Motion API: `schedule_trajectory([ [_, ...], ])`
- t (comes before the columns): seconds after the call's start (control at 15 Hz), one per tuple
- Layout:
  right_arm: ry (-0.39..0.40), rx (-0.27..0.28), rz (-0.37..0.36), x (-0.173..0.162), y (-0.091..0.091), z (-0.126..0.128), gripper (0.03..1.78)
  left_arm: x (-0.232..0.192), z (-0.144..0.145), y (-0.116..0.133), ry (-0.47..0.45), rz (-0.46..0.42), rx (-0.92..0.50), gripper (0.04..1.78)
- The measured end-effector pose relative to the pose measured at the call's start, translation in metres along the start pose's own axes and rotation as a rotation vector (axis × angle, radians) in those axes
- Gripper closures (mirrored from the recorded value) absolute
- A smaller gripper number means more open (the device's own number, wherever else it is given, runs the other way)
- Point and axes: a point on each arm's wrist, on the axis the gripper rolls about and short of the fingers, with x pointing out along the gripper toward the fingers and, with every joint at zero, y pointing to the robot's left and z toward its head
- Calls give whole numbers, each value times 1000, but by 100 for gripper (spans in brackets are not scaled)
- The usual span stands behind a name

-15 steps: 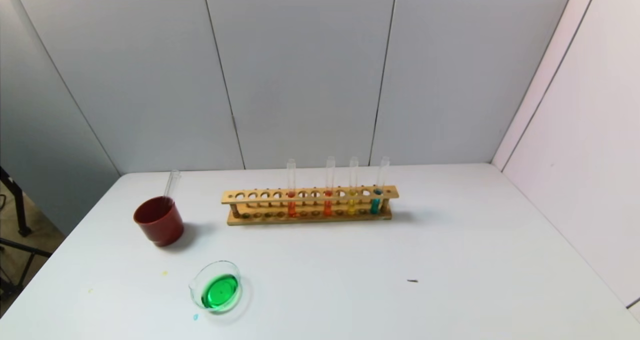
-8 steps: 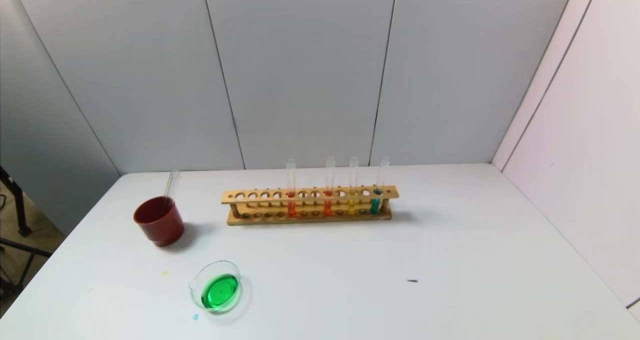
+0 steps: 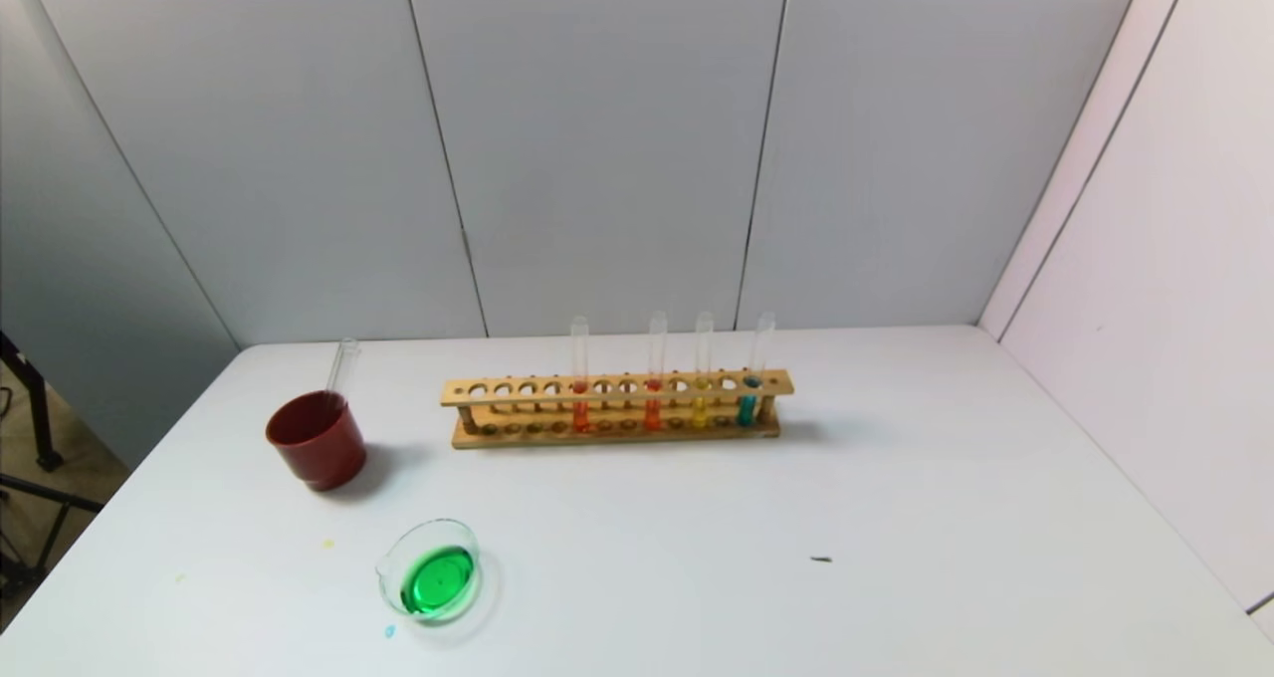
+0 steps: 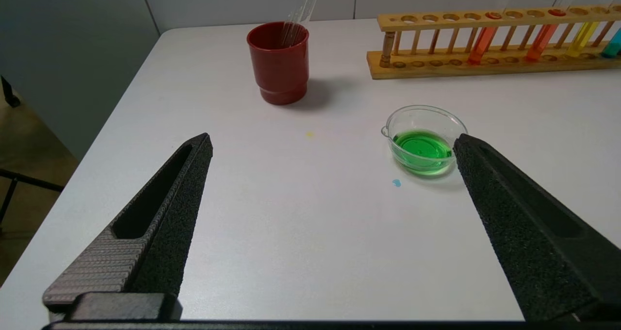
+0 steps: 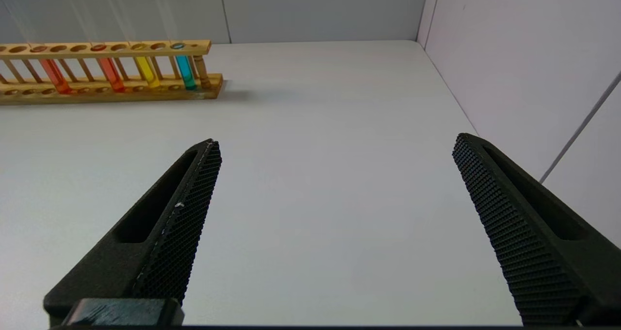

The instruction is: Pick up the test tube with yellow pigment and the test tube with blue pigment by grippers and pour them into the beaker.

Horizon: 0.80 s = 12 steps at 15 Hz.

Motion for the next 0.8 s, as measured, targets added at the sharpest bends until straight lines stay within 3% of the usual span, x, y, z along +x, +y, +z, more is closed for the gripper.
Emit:
schedule_trajectory([
  [0.8,0,-1,-1,0,0,0,7,0,0,0,0,0,0,7],
])
